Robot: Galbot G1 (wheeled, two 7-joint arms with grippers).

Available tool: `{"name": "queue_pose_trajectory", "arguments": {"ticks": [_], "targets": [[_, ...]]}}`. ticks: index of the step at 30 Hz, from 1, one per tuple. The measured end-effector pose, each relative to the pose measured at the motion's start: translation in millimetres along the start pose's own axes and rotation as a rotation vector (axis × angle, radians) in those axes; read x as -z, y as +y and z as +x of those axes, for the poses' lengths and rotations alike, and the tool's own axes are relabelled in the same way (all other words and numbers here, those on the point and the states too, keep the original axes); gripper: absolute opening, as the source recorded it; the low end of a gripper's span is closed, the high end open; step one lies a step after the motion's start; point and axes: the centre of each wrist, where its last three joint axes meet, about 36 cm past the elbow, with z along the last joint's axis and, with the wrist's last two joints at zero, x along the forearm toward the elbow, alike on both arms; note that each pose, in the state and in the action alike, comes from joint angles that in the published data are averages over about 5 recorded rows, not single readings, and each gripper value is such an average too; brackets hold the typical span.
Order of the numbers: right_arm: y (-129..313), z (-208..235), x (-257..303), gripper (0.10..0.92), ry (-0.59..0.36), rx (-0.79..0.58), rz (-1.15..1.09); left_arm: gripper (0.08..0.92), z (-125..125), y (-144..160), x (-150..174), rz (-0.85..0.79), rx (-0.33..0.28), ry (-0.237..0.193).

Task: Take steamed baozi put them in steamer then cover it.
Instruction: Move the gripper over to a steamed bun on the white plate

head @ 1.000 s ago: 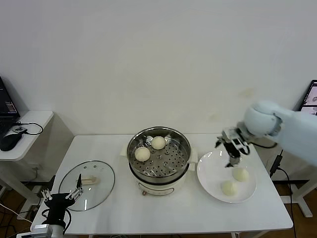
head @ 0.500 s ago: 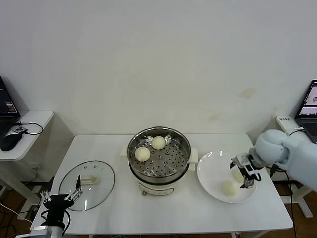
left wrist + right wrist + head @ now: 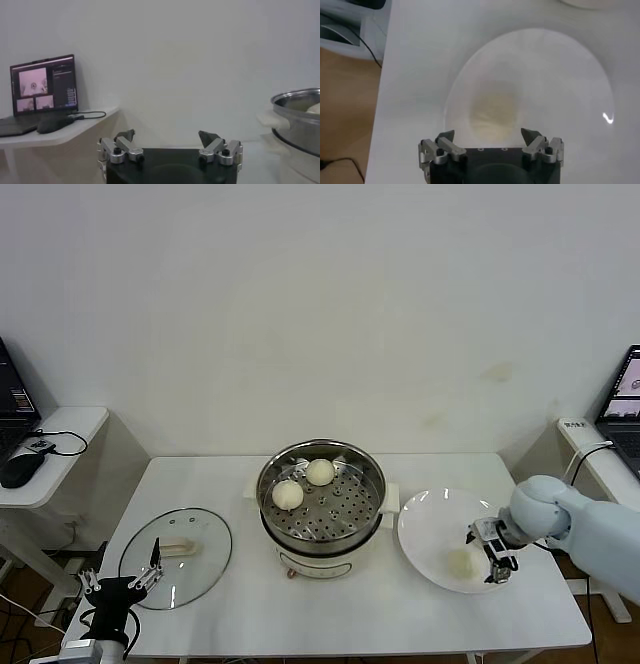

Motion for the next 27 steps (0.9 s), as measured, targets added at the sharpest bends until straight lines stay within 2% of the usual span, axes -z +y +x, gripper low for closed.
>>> {"name": "queue_pose_trajectory", "arguments": {"ticks": [9,27], "targets": [[-3,-17,4,0.789,-0.015,-0.003,-0.025,0.823,-1,0,-1,0.002,0.001,0.001],[-9,-26,1,0.620,-0.022,-0.001,-0.064,0.823,0,-1,-2,0.005,0.004,0.003]]}}
